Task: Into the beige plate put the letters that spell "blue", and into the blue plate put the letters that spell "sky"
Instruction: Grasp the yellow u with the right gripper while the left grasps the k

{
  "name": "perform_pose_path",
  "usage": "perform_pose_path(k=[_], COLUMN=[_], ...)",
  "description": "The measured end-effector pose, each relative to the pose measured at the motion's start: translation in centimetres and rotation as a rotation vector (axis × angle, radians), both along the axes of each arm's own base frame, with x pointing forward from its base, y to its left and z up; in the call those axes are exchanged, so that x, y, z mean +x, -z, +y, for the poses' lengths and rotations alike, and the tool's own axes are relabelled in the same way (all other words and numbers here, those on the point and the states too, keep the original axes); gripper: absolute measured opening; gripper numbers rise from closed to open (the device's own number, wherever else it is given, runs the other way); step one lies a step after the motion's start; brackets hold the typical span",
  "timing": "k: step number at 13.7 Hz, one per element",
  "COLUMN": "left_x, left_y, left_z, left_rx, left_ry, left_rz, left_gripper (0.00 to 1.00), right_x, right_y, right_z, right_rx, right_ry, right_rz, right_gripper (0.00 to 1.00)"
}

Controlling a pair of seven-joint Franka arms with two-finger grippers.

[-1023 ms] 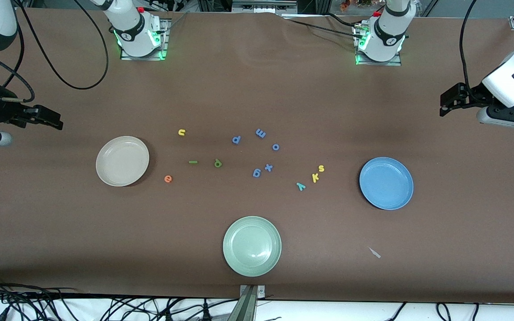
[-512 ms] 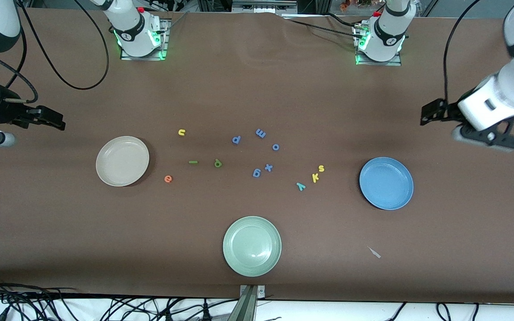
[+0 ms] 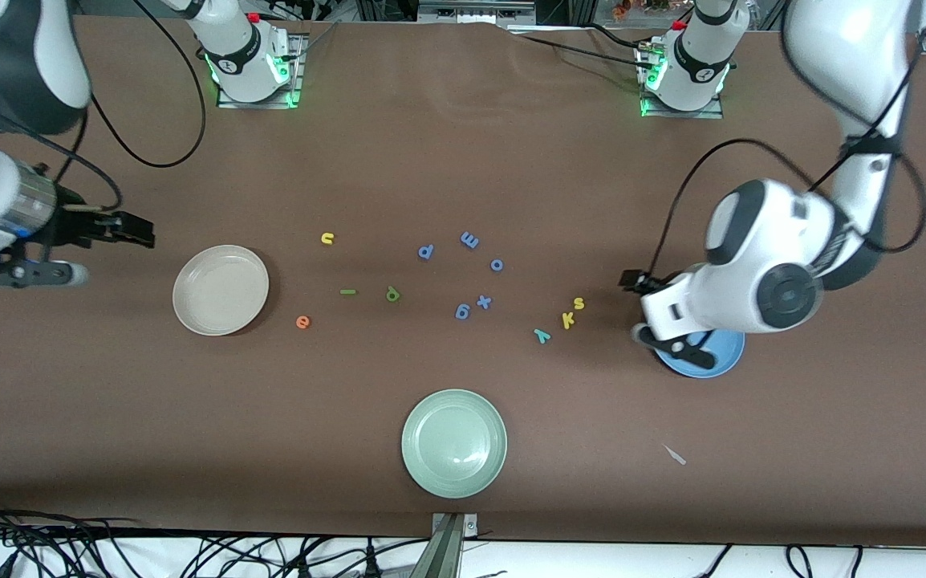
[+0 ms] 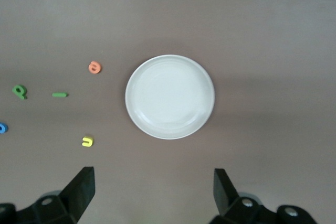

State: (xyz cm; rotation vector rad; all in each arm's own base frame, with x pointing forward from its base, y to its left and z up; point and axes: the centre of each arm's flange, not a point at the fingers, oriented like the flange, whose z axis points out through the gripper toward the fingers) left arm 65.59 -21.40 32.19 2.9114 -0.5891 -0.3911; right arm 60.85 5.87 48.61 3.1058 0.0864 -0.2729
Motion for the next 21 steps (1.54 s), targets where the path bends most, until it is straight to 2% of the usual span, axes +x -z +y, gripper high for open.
perform_pose_path(k=[2, 4, 7, 10, 12, 14, 18, 20, 21], left_x=[-0.2, -0.5, -1.2, -1.8, -2.4, -2.9, -3.8, -4.5, -4.7], left_y=[2.5, 3.0, 5.0, 8.4, 10.4, 11.4, 12.9, 13.8, 14.0], left_z=[-3.6, -4.7, -6.2, -8.0, -8.2, -8.2, -8.9, -9.3, -9.3], left_rx=[-0.010, 0.011, 0.143, 0.150, 0.155, 0.160, 0.130, 0.129, 0.129], left_ry=[0.021, -0.031, -0.097, -0.161, -0.216, -0.230, -0.231, -0.221, -0.219], left_rz=[-0.026, -0.026, -0.065, -0.109, -0.110, -0.104, -0.142, -0.141, -0.139], left_gripper=[1.00, 1.00, 1.00, 1.00, 1.00, 1.00, 0.97, 0.80, 0.67], right_x=[0.9, 1.9, 1.6, -0.3, -2.2, -4.8, -10.3, -11.9, -12.4], right_y=[4.4, 9.4, 15.5, 18.4, 20.1, 21.9, 26.3, 27.9, 28.3], right_z=[4.2, 8.4, 12.8, 14.2, 14.6, 15.3, 15.9, 15.2, 15.1], right_rx=[0.010, 0.021, -0.006, -0.007, 0.005, 0.015, 0.025, 0.011, 0.004], right_ry=[-0.046, -0.059, 0.003, 0.045, 0.070, 0.098, 0.144, 0.183, 0.195], right_rz=[0.034, 0.037, 0.013, -0.009, -0.039, -0.061, -0.087, -0.076, -0.066], right_gripper=[1.00, 1.00, 1.00, 1.00, 1.00, 1.00, 1.00, 1.00, 1.00])
